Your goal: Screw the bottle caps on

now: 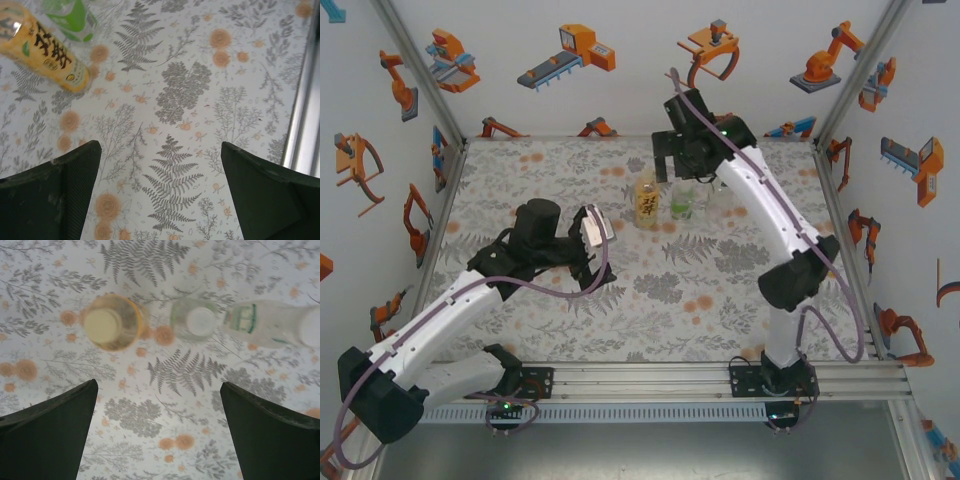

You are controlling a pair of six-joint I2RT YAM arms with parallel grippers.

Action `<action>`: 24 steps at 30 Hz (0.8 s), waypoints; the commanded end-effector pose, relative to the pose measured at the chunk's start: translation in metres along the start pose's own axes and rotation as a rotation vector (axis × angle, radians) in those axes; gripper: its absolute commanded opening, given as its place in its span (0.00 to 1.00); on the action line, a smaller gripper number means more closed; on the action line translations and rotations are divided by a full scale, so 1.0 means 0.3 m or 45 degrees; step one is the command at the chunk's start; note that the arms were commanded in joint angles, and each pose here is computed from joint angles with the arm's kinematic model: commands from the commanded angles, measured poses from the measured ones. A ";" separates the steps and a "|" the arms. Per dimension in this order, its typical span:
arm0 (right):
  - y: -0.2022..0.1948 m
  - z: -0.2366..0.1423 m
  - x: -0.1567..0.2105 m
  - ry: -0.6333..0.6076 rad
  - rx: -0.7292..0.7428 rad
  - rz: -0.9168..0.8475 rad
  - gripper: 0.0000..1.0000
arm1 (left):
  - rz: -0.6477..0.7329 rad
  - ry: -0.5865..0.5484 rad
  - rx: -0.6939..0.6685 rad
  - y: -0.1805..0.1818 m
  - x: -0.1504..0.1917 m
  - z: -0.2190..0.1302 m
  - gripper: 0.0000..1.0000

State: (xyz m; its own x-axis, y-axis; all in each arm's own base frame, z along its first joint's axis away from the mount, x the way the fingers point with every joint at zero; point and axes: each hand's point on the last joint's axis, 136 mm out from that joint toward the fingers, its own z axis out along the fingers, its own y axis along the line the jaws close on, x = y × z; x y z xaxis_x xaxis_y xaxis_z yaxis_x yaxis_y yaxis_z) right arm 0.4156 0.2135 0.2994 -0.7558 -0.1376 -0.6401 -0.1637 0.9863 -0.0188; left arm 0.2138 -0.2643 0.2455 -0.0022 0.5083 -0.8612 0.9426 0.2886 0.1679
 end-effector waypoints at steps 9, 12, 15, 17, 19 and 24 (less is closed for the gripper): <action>-0.398 -0.071 0.187 -0.098 0.291 0.093 0.99 | -0.217 -0.032 -0.530 0.248 0.012 -0.079 0.97; -0.482 -0.049 0.264 -0.128 0.367 0.069 0.99 | -0.240 -0.011 -0.658 0.296 0.057 -0.091 0.97; -0.553 -0.002 0.351 -0.158 0.435 0.063 0.99 | -0.300 0.011 -0.804 0.357 0.131 -0.100 0.97; -0.598 0.028 0.406 -0.161 0.468 0.102 0.99 | -0.337 0.028 -0.872 0.391 0.185 -0.098 0.97; -0.634 0.060 0.464 -0.153 0.497 0.129 0.99 | -0.370 0.055 -0.950 0.432 0.248 -0.095 0.97; -0.673 0.140 0.575 -0.172 0.543 0.113 0.99 | -0.402 0.144 -1.060 0.485 0.371 -0.088 0.97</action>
State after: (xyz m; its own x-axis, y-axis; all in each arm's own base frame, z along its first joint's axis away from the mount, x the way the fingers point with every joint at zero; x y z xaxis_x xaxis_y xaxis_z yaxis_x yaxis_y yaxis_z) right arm 0.3309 0.0002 0.1500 -0.7521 -0.0529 -0.6569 0.1573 0.9535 -0.2569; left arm 0.3263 -0.1576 0.1759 -0.3223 0.4256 -0.8456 0.4505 0.8546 0.2584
